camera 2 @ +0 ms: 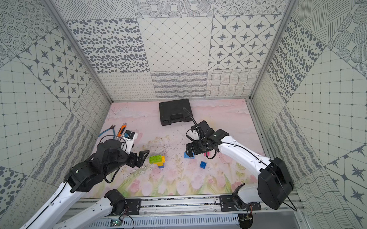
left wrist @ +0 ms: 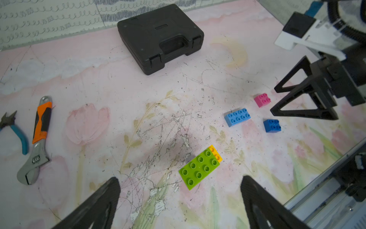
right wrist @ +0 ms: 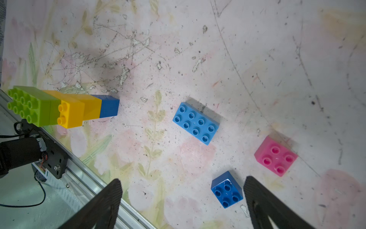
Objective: Assemble a spoon with lego
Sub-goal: Assemble the lego brick with the lego brick, then pick up the lego brick from the center of the board.
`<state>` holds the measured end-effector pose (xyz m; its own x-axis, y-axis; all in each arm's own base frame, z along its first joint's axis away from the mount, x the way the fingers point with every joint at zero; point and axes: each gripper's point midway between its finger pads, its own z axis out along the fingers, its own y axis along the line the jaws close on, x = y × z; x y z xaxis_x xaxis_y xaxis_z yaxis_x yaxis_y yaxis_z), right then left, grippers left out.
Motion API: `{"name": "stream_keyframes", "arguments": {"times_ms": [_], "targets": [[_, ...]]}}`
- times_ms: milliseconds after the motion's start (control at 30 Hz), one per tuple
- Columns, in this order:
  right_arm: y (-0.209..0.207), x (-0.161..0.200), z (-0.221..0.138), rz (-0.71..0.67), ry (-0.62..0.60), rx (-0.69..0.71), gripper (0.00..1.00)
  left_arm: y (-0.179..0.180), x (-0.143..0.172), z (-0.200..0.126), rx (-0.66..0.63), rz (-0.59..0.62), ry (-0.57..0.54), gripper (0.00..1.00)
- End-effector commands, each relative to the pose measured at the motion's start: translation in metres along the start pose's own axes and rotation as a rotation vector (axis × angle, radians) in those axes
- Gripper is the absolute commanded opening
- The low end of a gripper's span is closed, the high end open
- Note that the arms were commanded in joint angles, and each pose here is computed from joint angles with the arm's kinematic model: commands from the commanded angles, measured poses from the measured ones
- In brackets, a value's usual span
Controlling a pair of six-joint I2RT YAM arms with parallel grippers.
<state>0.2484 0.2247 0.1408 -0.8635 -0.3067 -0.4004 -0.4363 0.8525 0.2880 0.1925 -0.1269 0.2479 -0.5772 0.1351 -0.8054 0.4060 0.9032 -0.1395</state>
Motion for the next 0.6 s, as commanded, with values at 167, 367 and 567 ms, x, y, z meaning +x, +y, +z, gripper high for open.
{"name": "stream_keyframes", "arguments": {"times_ms": [167, 367, 567], "targets": [[-0.052, 0.024, 0.004, 0.252, 0.170, 0.267, 0.97, 0.011, 0.025, -0.014, -0.013, -0.373, -0.002, 0.98], [-0.066, 0.054, 0.005, 0.445, 0.152, 0.306, 0.91, 0.004, 0.025, -0.012, 0.045, -0.338, -0.030, 0.98], [-0.076, 0.047, 0.015, 0.520, 0.069, 0.340, 0.89, -0.004, 0.031, -0.002, 0.073, -0.319, 0.006, 0.97]]}}
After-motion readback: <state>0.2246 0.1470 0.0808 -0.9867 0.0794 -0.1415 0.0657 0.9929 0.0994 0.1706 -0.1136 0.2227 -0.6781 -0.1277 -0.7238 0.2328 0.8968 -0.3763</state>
